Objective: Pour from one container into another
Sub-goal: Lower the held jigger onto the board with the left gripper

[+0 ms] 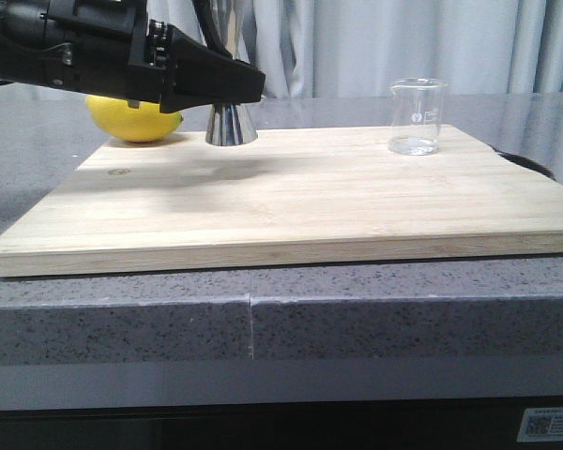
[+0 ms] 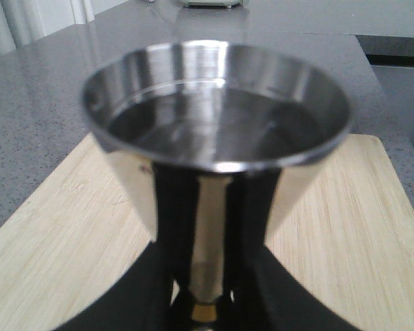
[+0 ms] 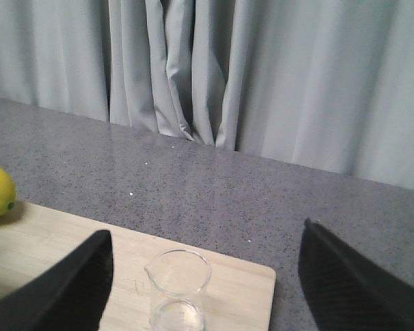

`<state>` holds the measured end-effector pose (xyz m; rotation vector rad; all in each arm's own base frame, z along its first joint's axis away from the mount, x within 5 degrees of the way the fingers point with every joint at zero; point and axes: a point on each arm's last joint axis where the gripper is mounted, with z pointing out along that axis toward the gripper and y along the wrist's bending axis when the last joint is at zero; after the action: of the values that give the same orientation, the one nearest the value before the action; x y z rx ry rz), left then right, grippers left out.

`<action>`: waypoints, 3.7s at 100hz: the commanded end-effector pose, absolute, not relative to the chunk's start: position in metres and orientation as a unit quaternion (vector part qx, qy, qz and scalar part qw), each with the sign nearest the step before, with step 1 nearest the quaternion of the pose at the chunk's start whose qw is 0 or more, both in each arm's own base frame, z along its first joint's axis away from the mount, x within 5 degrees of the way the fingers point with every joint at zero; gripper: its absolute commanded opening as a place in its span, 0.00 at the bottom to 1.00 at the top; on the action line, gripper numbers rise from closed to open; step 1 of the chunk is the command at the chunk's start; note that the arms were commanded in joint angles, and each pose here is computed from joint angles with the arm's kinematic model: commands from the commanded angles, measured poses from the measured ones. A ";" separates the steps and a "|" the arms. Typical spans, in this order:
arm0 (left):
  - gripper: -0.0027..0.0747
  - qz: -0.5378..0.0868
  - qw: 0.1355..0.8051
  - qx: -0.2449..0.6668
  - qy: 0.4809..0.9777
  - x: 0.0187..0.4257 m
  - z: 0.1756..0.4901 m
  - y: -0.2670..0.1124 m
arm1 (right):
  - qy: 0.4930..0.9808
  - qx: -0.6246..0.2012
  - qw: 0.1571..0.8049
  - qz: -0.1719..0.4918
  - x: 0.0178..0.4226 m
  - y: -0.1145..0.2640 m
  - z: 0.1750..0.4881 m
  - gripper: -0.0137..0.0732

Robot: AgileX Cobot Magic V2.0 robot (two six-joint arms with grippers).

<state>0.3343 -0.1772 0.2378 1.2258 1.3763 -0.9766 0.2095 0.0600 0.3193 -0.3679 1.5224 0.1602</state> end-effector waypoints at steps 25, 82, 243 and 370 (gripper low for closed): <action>0.01 -0.425 0.536 0.492 0.539 0.333 0.264 -0.178 | 0.644 -0.158 0.744 0.082 0.206 0.059 0.338 0.74; 0.01 -0.426 0.528 0.487 0.551 0.337 0.256 -0.178 | 0.644 -0.158 0.744 0.082 0.206 0.059 0.338 0.74; 0.17 -0.433 0.515 0.486 0.558 0.340 0.243 -0.179 | 0.644 -0.158 0.744 0.082 0.206 0.059 0.338 0.74; 0.59 -0.442 0.496 0.482 0.572 0.339 0.241 -0.179 | 0.644 -0.158 0.744 0.082 0.206 0.059 0.338 0.74</action>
<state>0.3412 -0.1790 0.2109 1.2111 1.4825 -1.0343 0.2095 0.0600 0.3193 -0.3574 1.5253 0.1712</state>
